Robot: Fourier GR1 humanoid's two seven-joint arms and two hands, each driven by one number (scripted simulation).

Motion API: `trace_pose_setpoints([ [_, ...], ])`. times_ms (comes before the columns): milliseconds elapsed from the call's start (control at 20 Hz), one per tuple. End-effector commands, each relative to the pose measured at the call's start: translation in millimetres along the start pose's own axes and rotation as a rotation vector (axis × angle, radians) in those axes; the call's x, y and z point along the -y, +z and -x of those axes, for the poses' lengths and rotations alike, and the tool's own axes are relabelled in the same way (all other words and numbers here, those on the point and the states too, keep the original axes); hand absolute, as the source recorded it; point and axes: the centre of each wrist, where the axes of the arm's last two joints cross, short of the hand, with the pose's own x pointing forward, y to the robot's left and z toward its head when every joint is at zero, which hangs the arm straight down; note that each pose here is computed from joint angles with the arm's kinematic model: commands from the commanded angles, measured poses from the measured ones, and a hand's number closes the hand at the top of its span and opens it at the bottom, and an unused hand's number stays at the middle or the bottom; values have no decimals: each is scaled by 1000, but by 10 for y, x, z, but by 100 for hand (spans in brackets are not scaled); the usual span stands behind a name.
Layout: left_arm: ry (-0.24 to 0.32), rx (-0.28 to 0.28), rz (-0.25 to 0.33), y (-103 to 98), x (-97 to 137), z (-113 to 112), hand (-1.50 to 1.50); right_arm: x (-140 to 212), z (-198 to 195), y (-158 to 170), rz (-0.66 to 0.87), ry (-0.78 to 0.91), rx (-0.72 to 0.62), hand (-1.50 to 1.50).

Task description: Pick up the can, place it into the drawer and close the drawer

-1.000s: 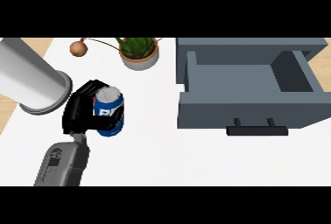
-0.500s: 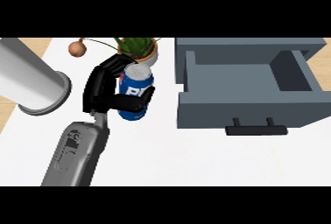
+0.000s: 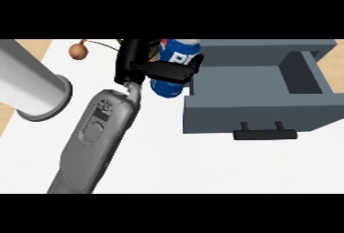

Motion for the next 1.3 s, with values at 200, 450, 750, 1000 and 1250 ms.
trace_pose_setpoints([
  [200,-36,3,26,-385,412,-484,150,-42,51,-103,-3,-13,-13,-150],
  [450,-30,20,18,-439,672,-607,150,14,48,-139,-11,0,0,-150],
  [750,-62,-19,8,-679,868,-778,150,-38,-140,-59,-15,-21,14,-150],
  [1000,-81,-18,20,-707,955,-772,150,-75,95,-136,-33,5,19,-150],
  [1250,-137,-29,0,-730,1020,-669,150,-9,137,-131,-13,7,-4,-150],
])
